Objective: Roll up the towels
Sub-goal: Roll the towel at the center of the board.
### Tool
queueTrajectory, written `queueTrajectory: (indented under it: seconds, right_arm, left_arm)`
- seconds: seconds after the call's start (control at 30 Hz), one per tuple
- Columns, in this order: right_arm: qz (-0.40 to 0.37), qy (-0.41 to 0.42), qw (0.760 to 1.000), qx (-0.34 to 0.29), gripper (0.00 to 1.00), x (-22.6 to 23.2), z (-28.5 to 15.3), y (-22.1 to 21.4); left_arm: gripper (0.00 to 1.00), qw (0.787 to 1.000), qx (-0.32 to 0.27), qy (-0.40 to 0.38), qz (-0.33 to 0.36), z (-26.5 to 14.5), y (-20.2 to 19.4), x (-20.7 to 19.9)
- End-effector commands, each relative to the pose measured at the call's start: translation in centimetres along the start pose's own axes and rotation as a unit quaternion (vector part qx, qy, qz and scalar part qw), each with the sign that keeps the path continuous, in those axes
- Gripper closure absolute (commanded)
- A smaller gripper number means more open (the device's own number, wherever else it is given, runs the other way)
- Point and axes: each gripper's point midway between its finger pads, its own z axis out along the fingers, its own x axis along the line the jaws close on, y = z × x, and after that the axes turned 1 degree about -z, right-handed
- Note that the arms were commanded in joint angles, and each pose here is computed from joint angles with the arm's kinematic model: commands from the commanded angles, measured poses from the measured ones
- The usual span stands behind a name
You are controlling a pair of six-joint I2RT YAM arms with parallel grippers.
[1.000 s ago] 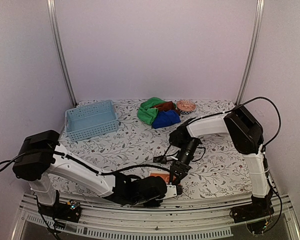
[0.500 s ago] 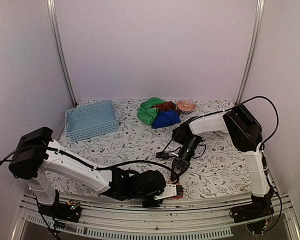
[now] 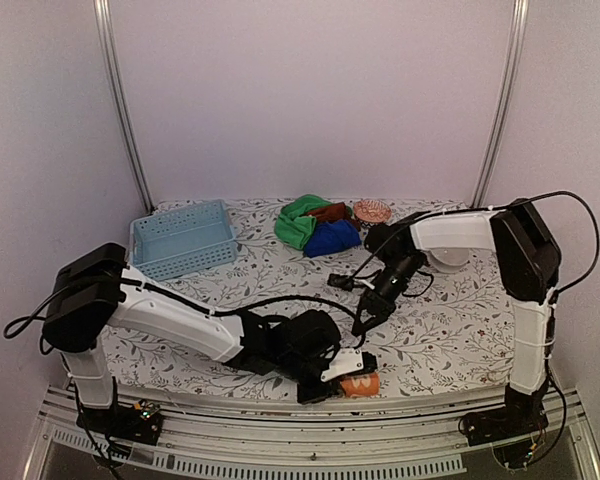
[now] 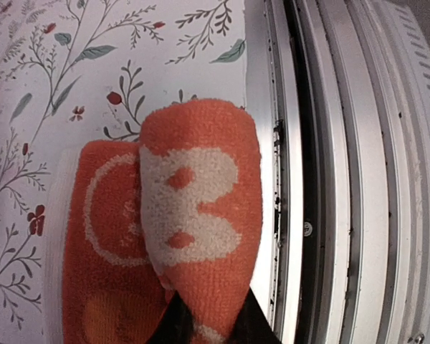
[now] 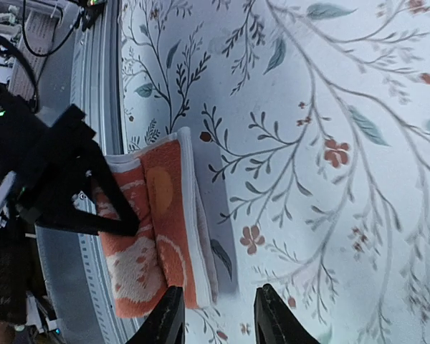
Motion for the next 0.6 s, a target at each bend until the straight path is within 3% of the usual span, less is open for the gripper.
queueTrajectory:
  seconds: [0.0, 0.23, 0.33, 0.43, 0.57]
  right_arm:
    - [-0.055, -0.082, 0.991, -0.09, 0.65, 0.9, -7.0, 0.7]
    - [-0.097, -0.137, 0.973, -0.157, 0.64, 3.7, -11.3, -1.1]
    - [-0.152, -0.162, 0.96, -0.173, 0.55, 5.5, -11.3, -2.3]
    - [-0.205, -0.197, 0.946, -0.158, 0.46, 6.2, -10.1, -4.0]
    - [-0.262, -0.235, 0.932, -0.092, 0.44, 6.6, -6.5, -5.6]
  left_arm:
    - [0.86, 0.993, 0.064, -0.066, -0.072, 1.6, -4.1, 0.1]
    - [0.86, 0.981, 0.07, -0.124, -0.13, 2.3, -4.3, 1.3]
    - [0.86, 0.969, 0.074, -0.155, -0.178, 2.4, -4.6, 2.1]
    - [0.87, 0.949, 0.073, -0.206, -0.227, 2.4, -4.7, 2.3]
    - [0.85, 0.93, 0.073, -0.242, -0.268, 2.4, -4.7, 2.8]
